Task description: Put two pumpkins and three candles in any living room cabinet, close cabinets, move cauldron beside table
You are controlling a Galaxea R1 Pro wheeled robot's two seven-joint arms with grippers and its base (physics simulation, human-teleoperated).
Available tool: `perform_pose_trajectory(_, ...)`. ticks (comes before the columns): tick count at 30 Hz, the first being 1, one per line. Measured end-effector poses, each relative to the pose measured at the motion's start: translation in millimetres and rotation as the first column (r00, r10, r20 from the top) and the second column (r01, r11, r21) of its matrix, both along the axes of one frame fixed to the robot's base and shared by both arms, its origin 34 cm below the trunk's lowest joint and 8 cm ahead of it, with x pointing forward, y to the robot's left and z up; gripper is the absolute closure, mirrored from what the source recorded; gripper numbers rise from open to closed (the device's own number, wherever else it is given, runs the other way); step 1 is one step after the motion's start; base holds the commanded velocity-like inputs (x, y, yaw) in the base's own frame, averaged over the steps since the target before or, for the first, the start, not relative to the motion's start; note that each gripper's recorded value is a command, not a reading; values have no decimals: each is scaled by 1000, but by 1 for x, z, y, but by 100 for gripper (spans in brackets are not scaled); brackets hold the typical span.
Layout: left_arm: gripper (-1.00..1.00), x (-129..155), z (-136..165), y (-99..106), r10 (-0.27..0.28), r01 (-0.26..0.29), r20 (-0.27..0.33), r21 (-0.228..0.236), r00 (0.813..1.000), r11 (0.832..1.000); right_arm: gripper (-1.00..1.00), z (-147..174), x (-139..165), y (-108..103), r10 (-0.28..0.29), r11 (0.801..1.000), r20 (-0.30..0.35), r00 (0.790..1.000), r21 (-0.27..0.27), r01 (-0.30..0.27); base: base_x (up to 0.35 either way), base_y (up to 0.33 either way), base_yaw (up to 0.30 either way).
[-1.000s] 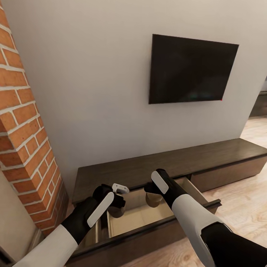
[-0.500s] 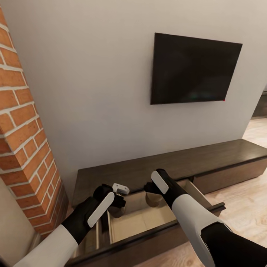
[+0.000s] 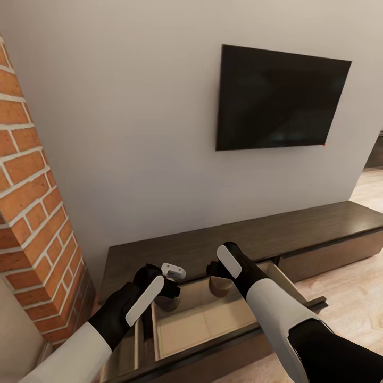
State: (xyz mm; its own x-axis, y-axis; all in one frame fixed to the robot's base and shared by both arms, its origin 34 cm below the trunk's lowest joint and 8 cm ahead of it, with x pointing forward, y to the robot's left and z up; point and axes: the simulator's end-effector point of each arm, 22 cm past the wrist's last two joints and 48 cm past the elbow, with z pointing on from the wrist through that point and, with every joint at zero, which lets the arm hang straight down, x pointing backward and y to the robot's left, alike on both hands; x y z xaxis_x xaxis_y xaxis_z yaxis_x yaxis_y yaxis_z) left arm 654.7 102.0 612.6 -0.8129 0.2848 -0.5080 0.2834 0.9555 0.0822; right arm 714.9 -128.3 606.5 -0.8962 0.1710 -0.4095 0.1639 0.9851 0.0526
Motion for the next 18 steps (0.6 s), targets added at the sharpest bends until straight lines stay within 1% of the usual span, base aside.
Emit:
perform_pose_trajectory(7,100,0,0,0,0,0,-1,0,1000,1000,100,0,0,0,0,1000,0,1000,1,0,58,-30,0)
perform_pose_trajectory(13,100,0,0,0,0,0,-1,1,1000,1000,100,0,0,0,0,1000,0,1000,1,0,157,-30,0)
perform_pose_trajectory(18,100,0,0,-3,-2,2,-1,-4,1000,1000,100,0,0,0,1,1000,0,1000,1,-1,39,-12,0)
